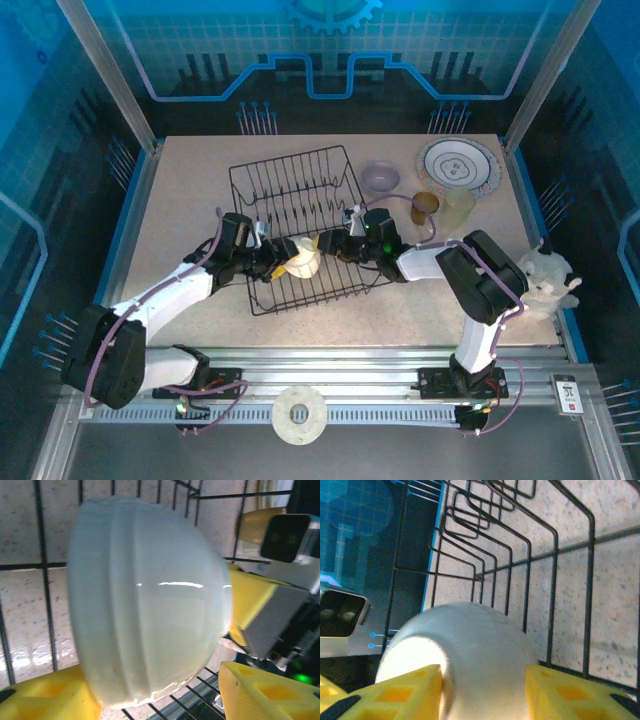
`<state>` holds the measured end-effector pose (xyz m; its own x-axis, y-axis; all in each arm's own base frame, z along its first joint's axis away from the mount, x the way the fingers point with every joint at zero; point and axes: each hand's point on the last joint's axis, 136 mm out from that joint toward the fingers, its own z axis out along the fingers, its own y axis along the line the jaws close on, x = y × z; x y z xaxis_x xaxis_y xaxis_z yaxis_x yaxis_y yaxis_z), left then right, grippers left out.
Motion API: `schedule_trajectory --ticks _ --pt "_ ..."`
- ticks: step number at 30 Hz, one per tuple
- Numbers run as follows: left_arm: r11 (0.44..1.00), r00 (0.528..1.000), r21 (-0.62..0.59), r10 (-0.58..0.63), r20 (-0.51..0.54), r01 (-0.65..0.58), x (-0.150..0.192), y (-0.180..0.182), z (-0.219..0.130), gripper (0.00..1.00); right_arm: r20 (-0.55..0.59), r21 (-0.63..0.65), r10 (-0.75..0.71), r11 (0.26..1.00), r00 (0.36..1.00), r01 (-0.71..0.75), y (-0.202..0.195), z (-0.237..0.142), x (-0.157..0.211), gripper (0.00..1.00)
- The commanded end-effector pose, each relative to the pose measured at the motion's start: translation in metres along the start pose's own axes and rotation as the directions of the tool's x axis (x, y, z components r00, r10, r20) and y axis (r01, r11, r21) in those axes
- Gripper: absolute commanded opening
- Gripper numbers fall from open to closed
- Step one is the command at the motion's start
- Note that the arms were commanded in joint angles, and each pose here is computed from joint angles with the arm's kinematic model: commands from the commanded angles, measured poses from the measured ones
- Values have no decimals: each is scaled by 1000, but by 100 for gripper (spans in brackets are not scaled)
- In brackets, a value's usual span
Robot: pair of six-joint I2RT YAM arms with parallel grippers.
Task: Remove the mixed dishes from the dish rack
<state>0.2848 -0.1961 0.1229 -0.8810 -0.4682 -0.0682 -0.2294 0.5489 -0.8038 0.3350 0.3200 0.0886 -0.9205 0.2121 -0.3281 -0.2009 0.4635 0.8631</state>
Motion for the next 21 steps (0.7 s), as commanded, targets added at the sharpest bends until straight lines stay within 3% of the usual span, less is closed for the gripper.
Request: schedule_trajectory --ticks 1,12,21 --pt "981 994 161 98 47 -104 -7 -46 -13 56 -155 160 153 979 976 -128 -51 -4 49 48" --pt "981 992 149 114 52 -121 -10 -49 -9 41 -155 126 135 985 979 -116 -32 -2 37 49" --pt "982 993 147 110 39 -115 -10 -47 1 17 -152 138 124 985 980 -103 -27 -6 35 49"
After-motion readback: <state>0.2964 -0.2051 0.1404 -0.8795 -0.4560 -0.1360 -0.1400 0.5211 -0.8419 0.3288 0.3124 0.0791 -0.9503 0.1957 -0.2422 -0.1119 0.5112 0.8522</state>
